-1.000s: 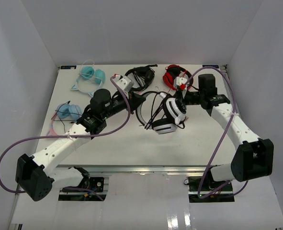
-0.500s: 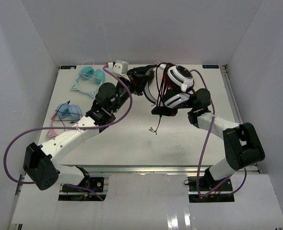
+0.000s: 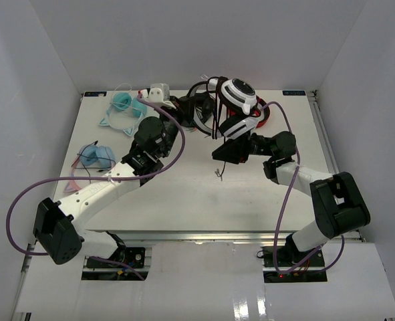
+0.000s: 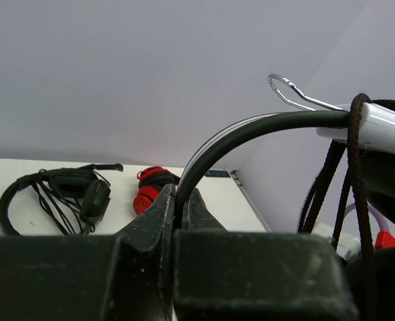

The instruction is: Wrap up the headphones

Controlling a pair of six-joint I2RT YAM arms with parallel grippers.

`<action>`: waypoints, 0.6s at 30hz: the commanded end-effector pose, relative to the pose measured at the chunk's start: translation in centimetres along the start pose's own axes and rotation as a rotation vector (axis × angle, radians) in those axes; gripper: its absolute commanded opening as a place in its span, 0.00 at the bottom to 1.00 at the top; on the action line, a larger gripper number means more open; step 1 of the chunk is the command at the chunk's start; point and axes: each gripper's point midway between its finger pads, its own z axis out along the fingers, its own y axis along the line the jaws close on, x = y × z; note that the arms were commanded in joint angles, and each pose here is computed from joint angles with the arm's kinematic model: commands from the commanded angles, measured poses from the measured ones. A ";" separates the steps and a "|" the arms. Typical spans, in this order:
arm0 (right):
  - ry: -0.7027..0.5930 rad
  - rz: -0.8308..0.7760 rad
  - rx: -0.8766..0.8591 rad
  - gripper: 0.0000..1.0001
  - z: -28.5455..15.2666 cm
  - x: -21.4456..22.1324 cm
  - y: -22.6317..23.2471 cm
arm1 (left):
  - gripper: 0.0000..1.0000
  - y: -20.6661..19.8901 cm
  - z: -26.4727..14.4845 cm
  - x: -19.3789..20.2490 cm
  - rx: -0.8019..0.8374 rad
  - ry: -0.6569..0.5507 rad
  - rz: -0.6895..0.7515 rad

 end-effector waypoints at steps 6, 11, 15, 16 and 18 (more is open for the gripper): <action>0.031 -0.154 -0.086 0.37 -0.1 0.8 2.2 | 0.00 -1.0 -1.0 -14.4 -0.028 -0.423 -0.210; 0.030 -0.170 -0.070 0.30 -0.2 1.0 2.1 | 0.00 -0.4 -0.9 -14.5 -0.065 -0.434 -0.188; 0.043 -0.212 -0.064 0.17 -0.2 0.8 2.2 | 0.00 0.8 -0.6 -14.0 -0.127 -0.434 -0.165; 0.047 -0.225 -0.059 0.14 -0.2 0.7 2.2 | 0.00 1.1 -0.5 -13.8 -0.146 -0.432 -0.150; 0.063 -0.256 -0.027 0.09 -0.2 0.1 2.0 | 0.00 2.0 -0.2 -13.2 -0.198 -0.416 -0.098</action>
